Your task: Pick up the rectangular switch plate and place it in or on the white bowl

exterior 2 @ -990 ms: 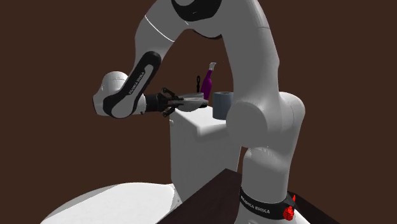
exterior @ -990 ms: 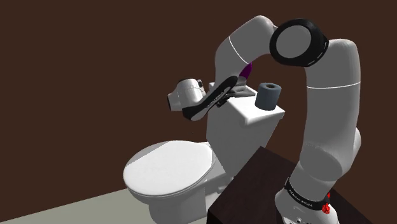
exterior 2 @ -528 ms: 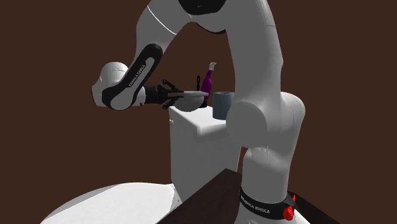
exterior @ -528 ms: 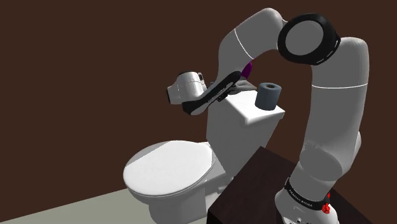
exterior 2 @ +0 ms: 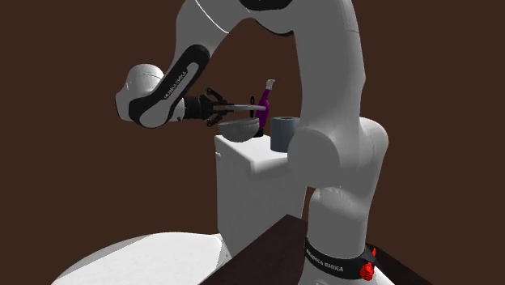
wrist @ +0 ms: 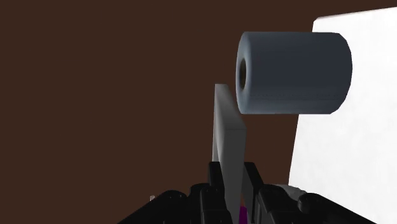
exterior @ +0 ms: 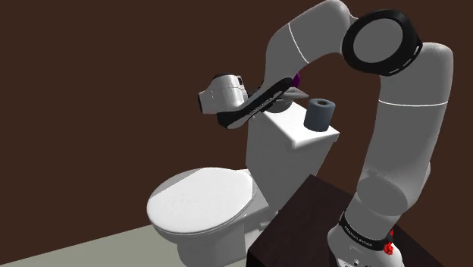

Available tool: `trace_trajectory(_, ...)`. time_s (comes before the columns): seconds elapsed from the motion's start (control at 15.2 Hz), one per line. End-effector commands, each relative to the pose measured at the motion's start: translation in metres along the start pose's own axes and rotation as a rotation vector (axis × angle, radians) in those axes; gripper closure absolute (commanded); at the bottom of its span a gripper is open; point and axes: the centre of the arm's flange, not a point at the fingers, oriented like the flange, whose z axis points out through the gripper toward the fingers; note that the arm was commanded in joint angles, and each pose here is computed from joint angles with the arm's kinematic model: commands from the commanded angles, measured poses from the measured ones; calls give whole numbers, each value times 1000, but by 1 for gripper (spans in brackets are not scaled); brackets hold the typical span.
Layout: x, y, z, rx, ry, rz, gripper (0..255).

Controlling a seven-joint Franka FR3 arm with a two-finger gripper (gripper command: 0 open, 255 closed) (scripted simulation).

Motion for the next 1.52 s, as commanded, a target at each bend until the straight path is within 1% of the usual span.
trace_trajectory(0.0, 1, 11, -1, 0, 0, 0, 255)
trace_trajectory(0.07, 1, 15, -1, 0, 0, 0, 255)
trace_trajectory(0.86, 148, 16, 55, 0, 0, 0, 255)
trace_trajectory(1.45, 147, -31, 57, 0, 0, 0, 255)
